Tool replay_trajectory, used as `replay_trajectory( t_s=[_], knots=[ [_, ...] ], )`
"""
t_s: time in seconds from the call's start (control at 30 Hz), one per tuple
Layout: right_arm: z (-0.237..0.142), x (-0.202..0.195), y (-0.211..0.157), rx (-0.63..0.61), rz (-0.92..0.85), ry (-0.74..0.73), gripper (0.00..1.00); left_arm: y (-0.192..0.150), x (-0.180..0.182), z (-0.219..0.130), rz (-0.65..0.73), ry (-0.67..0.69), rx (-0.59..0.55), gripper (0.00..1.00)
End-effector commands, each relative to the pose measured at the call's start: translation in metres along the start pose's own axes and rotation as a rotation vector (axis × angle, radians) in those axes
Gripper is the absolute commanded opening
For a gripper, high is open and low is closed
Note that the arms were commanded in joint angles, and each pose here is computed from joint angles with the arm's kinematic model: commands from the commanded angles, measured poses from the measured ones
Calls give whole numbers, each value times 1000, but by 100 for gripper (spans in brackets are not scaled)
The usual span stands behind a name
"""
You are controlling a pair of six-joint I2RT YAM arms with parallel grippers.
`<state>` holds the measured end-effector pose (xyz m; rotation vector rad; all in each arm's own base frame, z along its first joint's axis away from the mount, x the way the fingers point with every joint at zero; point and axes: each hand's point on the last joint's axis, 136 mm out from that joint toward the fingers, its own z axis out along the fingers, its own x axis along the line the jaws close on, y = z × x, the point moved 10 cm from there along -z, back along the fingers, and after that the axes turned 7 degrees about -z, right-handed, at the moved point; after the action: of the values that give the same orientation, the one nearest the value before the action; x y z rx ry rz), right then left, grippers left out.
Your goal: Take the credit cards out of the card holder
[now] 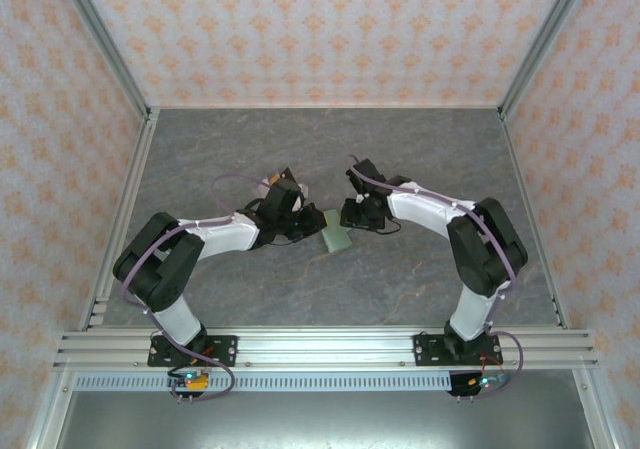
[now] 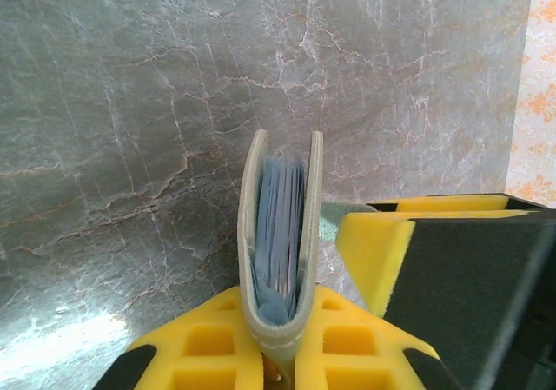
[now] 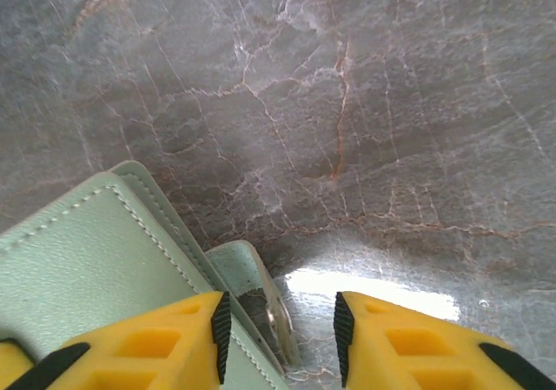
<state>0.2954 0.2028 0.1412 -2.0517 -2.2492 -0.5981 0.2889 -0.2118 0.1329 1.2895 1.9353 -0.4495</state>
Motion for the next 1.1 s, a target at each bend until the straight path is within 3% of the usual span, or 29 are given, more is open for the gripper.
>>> replay_trajectory(
  t_s=[0.0, 0.2, 0.3, 0.33, 0.47, 0.7, 1.07],
  knots=[
    [2, 3, 6, 5, -30, 8, 35, -1, -3, -6, 17, -14, 4, 0],
    [9, 6, 13, 0, -55, 16, 18, 0, -1, -8, 6, 23, -13, 0],
    [6, 6, 16, -18, -59, -6, 8, 0, 1, -13, 6, 60, -36, 20],
    [2, 6, 16, -30, -61, -19, 6, 1, 0, -15, 7, 74, -46, 31],
    [-27, 5, 16, -98, -79, -47, 4, 3, -3, -30, 41, 130, -91, 61],
    [-69, 21, 10, -137, -127, 102, 4, 11, -14, -69, 96, 221, -214, 97],
    [-83, 51, 14, -156, -132, 282, 4, 17, -12, -114, 93, 297, -361, 100]
  ],
)
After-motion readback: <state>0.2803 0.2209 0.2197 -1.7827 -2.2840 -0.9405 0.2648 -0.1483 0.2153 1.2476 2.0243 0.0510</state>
